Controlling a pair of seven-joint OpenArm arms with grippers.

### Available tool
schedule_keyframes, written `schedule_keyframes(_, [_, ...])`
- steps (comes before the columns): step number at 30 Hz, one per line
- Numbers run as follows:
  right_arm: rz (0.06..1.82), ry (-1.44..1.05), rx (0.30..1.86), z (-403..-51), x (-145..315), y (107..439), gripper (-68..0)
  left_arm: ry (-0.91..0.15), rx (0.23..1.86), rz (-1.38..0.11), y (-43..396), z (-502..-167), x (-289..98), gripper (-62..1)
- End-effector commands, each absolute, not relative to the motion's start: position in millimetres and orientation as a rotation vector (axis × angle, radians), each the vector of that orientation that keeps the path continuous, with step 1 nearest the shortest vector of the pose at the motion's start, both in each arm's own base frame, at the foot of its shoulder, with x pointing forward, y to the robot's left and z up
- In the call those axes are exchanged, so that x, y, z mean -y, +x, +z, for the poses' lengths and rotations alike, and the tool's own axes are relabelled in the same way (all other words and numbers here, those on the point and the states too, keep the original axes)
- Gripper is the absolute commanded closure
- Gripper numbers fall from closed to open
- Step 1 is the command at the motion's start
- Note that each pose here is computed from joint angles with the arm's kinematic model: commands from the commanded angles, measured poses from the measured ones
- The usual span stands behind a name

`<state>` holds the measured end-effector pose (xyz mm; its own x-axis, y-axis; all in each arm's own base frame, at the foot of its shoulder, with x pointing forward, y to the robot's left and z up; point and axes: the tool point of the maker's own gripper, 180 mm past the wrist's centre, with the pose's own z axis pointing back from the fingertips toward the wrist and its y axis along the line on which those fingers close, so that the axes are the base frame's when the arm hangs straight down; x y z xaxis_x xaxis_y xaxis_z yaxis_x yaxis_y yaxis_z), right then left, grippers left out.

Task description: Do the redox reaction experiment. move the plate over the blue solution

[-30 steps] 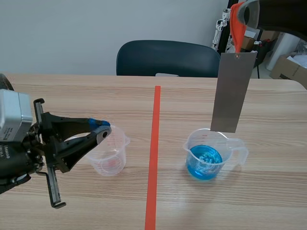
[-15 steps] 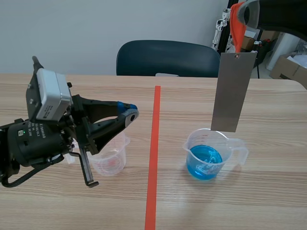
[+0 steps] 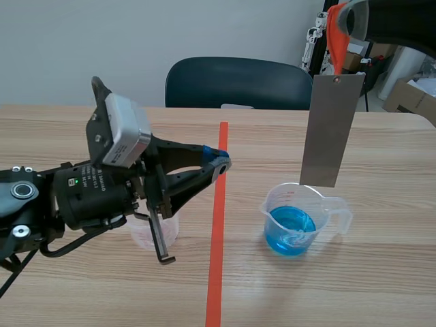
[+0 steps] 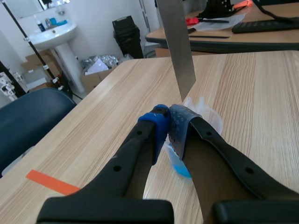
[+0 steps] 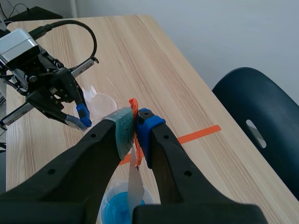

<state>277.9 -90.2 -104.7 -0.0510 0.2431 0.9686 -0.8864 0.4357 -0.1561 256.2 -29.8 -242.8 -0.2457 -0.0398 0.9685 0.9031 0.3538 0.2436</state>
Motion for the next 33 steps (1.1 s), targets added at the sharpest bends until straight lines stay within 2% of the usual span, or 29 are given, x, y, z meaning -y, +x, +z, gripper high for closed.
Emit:
schedule_keyframes(1, [1.026,0.654,1.336,-95,90,280,-0.2,-0.838,1.584,-1.086,256,-231,35,-2.6])
schedule_keyframes(33, [1.025,0.656,1.339,-95,90,280,-0.2,-0.795,1.486,-1.069,275,-251,61,-2.6])
